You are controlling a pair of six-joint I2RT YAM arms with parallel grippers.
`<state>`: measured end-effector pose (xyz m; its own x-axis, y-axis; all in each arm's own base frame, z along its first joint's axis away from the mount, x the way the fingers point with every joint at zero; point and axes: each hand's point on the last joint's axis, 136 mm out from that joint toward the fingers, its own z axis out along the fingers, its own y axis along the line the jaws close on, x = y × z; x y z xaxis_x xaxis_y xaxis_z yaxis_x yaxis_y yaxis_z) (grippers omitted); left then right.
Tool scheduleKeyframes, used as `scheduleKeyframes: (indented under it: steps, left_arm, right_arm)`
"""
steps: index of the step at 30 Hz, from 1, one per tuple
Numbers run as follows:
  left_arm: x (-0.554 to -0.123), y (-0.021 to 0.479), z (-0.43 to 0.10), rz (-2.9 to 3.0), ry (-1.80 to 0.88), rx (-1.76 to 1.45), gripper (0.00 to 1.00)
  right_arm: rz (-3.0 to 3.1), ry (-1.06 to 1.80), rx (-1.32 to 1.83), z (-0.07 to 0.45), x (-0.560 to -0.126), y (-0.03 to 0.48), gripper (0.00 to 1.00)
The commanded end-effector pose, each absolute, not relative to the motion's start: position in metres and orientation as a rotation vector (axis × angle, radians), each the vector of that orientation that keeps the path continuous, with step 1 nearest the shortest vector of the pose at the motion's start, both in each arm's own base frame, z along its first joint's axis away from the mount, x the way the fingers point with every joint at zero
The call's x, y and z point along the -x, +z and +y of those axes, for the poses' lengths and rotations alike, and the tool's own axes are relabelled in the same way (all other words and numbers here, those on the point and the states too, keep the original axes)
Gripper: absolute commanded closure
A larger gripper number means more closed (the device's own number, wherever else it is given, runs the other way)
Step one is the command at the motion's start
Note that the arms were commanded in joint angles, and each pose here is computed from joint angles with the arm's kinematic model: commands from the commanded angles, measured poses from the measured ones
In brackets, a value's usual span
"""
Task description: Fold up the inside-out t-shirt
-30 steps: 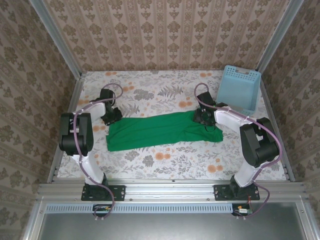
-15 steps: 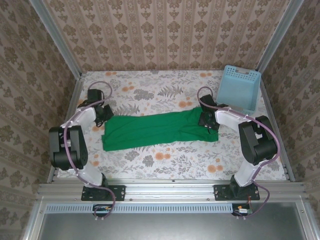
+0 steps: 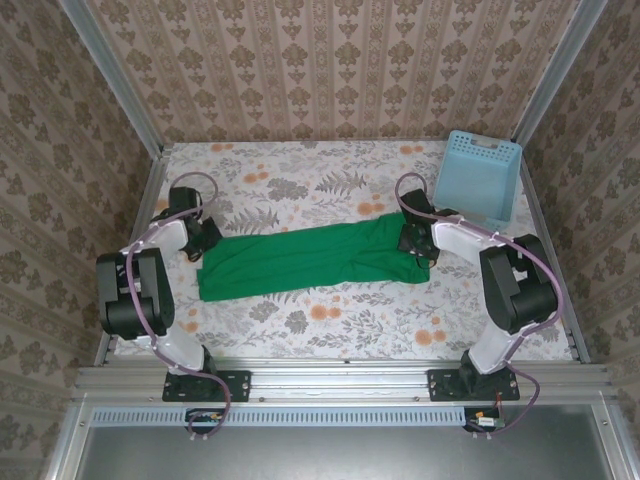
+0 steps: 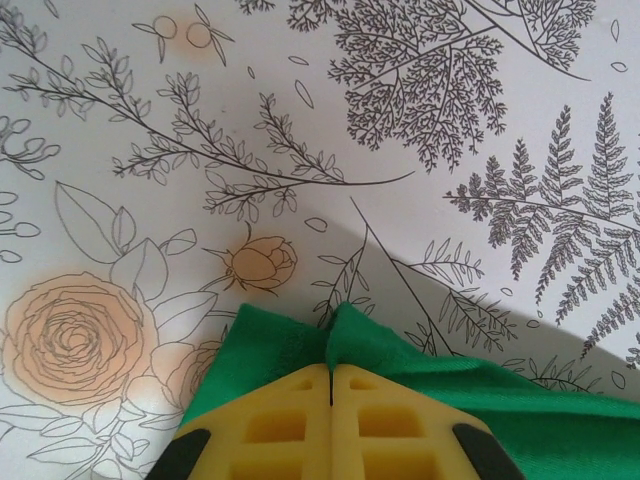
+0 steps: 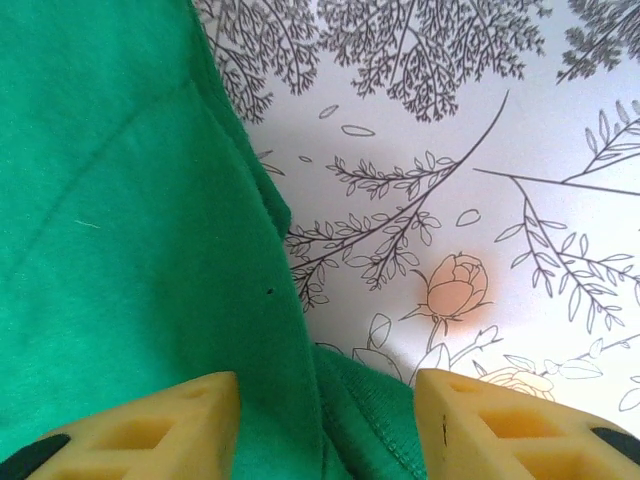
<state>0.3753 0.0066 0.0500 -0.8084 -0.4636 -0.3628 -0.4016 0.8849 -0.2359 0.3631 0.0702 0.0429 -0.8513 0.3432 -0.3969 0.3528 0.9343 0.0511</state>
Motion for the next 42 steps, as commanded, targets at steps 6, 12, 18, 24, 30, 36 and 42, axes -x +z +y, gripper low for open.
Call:
scheduleKeyframes:
  steps: [6,12,18,24,30,36,42]
  left_arm:
    - [-0.380,0.051,0.007,2.628,-0.228,0.641,1.00]
    - [-0.380,0.051,0.008,2.625,-0.231,0.652,1.00]
    - [-0.378,0.057,0.019,2.593,-0.223,0.697,1.00]
    - [-0.372,0.062,0.034,2.566,-0.201,0.748,1.00]
    - [-0.372,0.058,0.039,2.566,-0.222,0.768,1.00]
    - [-0.385,0.047,0.015,2.656,-0.296,0.670,0.91]
    - [-0.376,0.056,0.038,2.688,-0.105,0.741,0.62]
  right_arm:
    - [2.756,-0.003,-0.468,0.076,-0.388,0.027,0.44]
    - [2.819,0.053,-0.427,0.094,-0.393,0.013,0.53]
    - [2.850,-0.024,-0.427,0.084,-0.387,0.010,0.96]
    - [2.764,-0.214,-0.549,0.049,-0.378,0.025,1.00]
    - [2.748,-0.203,-0.568,0.039,-0.374,0.027,1.00]
    - [2.745,-0.049,-0.489,0.060,-0.388,0.033,1.00]
    - [2.743,-0.095,-0.431,0.053,-0.389,0.053,0.71]
